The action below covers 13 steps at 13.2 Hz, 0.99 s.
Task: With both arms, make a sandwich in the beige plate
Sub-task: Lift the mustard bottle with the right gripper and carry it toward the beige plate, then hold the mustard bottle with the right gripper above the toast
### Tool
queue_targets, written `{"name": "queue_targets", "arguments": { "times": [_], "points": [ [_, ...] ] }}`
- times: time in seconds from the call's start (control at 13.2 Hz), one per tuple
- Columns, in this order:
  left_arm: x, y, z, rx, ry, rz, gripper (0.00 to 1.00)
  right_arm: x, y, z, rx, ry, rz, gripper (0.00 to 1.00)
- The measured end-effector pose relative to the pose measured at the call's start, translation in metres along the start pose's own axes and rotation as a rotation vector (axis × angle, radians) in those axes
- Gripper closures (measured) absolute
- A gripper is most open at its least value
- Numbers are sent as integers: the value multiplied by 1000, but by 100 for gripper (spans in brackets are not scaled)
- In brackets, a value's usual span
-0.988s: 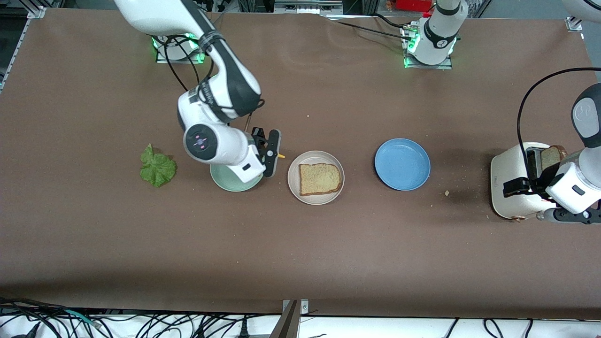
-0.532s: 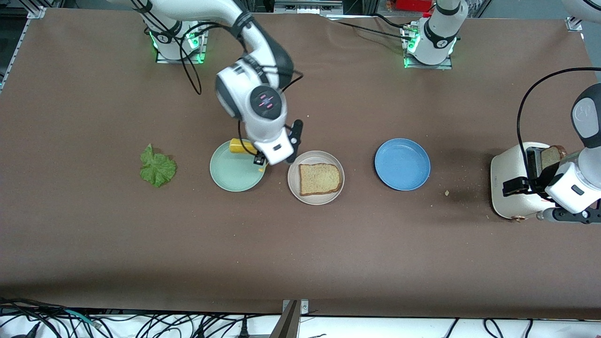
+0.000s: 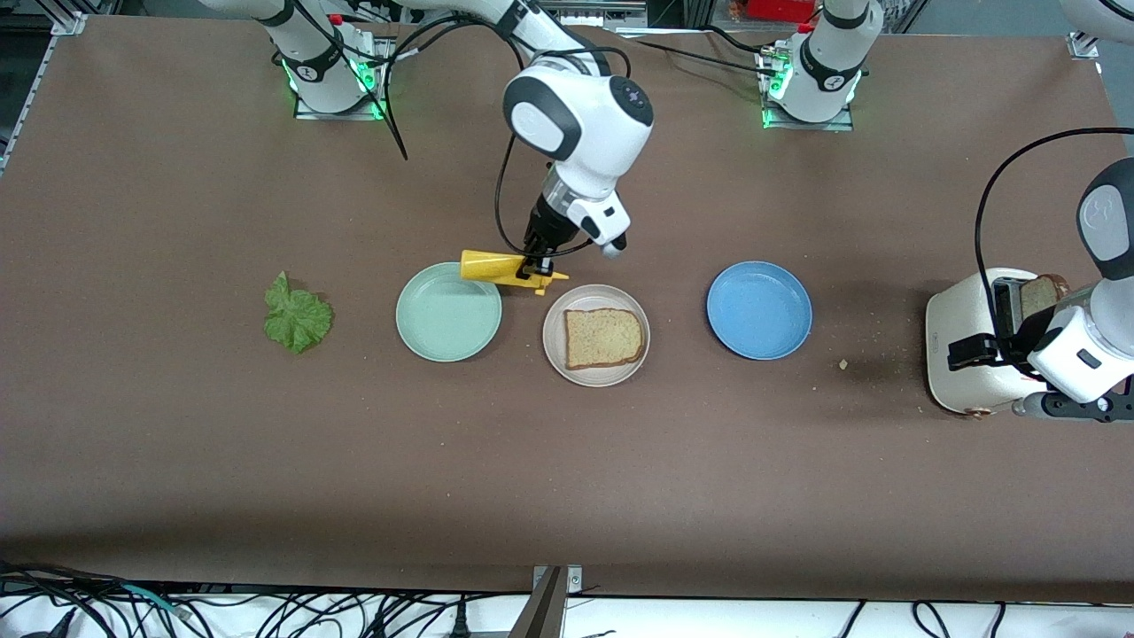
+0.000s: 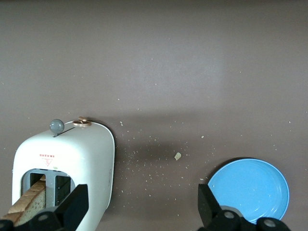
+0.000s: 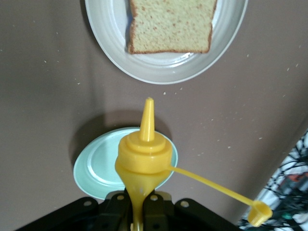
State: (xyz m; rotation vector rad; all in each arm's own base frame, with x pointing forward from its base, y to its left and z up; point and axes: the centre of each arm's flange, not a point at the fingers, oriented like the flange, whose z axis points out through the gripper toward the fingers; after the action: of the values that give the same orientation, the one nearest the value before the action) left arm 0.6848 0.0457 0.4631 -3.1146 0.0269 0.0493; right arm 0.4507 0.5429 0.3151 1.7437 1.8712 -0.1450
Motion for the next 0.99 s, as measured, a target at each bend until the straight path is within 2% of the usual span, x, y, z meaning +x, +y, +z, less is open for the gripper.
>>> {"name": "queue_targets", "arguments": {
  "times": [0.3, 0.46, 0.76, 0.99],
  "points": [
    [0, 1, 2, 0, -4, 1, 0, 10, -8, 10, -13, -26, -19, 92],
    [-1, 1, 3, -1, -6, 1, 0, 2, 2, 14, 17, -14, 14, 92],
    [-1, 1, 5, -1, -10, 2, 0, -43, 44, 19, 205, 104, 166, 92],
    [-1, 1, 5, -1, -11, 2, 0, -87, 77, 26, 359, 234, 225, 92]
  ]
}}
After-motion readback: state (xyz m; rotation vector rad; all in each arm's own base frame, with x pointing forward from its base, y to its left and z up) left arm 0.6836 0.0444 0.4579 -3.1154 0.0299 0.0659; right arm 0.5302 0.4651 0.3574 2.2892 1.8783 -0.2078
